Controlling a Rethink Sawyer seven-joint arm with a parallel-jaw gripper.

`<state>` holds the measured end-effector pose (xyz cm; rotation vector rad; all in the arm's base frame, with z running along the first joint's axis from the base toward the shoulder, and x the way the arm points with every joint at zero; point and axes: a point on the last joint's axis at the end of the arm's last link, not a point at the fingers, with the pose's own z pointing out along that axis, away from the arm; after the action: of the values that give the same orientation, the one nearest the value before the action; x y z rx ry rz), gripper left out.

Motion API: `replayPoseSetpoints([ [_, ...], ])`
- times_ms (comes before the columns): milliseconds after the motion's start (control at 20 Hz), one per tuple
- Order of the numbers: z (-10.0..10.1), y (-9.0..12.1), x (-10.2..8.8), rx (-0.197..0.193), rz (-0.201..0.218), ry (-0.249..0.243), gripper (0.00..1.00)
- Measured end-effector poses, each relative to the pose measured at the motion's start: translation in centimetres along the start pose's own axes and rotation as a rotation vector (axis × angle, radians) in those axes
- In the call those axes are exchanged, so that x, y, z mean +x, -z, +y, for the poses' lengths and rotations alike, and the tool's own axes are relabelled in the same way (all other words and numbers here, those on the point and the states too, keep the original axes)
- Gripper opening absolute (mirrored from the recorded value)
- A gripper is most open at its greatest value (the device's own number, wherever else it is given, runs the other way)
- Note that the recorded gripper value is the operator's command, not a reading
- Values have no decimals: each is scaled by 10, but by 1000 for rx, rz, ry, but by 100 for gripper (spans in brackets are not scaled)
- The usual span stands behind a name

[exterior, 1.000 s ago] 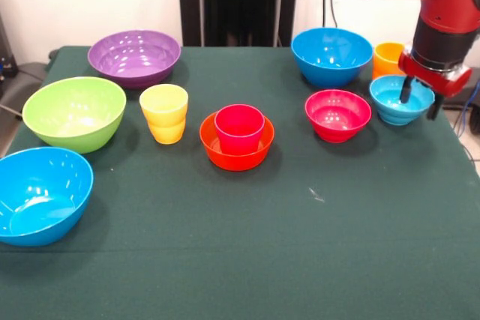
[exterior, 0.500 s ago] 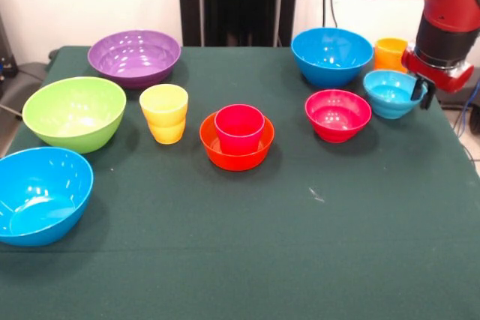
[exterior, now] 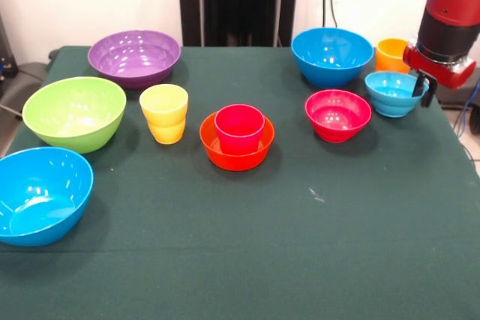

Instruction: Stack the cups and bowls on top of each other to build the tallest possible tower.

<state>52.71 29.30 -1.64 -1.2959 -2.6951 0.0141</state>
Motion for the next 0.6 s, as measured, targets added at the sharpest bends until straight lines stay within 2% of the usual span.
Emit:
replayPoseSetpoints([
  [300, 3, 14, 4, 1, -4, 12, 0],
  [600, -1, 41, 2, 37, 6, 25, 0],
])
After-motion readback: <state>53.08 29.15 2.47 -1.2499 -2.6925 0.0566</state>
